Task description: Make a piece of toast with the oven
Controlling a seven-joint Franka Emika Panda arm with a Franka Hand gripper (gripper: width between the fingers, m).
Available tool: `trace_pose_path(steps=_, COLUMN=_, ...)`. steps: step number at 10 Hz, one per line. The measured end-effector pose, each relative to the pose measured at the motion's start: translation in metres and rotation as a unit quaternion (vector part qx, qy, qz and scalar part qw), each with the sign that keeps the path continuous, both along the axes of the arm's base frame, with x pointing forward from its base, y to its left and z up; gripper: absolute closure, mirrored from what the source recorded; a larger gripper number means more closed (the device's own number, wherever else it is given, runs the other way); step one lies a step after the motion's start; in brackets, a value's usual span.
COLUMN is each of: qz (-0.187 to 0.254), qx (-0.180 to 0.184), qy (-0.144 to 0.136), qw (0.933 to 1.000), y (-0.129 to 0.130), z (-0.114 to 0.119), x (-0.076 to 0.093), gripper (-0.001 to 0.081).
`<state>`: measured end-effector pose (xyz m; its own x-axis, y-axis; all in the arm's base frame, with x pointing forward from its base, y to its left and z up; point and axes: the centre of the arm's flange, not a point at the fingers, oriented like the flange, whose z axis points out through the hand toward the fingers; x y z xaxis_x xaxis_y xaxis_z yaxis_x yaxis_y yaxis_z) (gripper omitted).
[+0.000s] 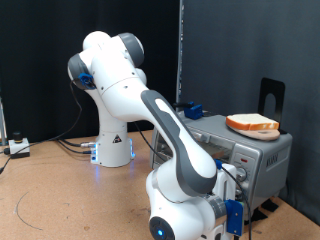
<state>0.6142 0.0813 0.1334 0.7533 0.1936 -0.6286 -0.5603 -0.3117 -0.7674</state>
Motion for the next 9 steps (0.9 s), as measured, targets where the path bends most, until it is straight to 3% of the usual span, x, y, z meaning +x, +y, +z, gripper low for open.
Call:
trace_pose_path(steps=2, qz=0.001, qx=-0.015, qy=0.026, qw=0.9996, y=0.0001, z=0.0003, x=0.0011, gripper=0.0701)
trace_pose_path(steps=4, qz=0.004, qx=-0.018, qy=0.026, qw=0.9995, y=0.0003, z=0.0008, x=0.0016, gripper=0.0704)
trace_pose_path(steps=5, qz=0.006, qx=-0.008, qy=-0.001, qw=0.9999, y=0.0008, z=0.0014, x=0.0018, gripper=0.0704)
trace_pose_path(steps=6, qz=0.010, qx=0.008, qy=-0.051, qw=0.9986, y=0.0011, z=0.0027, x=0.0017, gripper=0.0708)
trace_pose_path(steps=9, qz=-0.001, qx=0.047, qy=-0.175, qw=0.9835, y=0.0001, z=0.0069, x=-0.0044, gripper=0.0709)
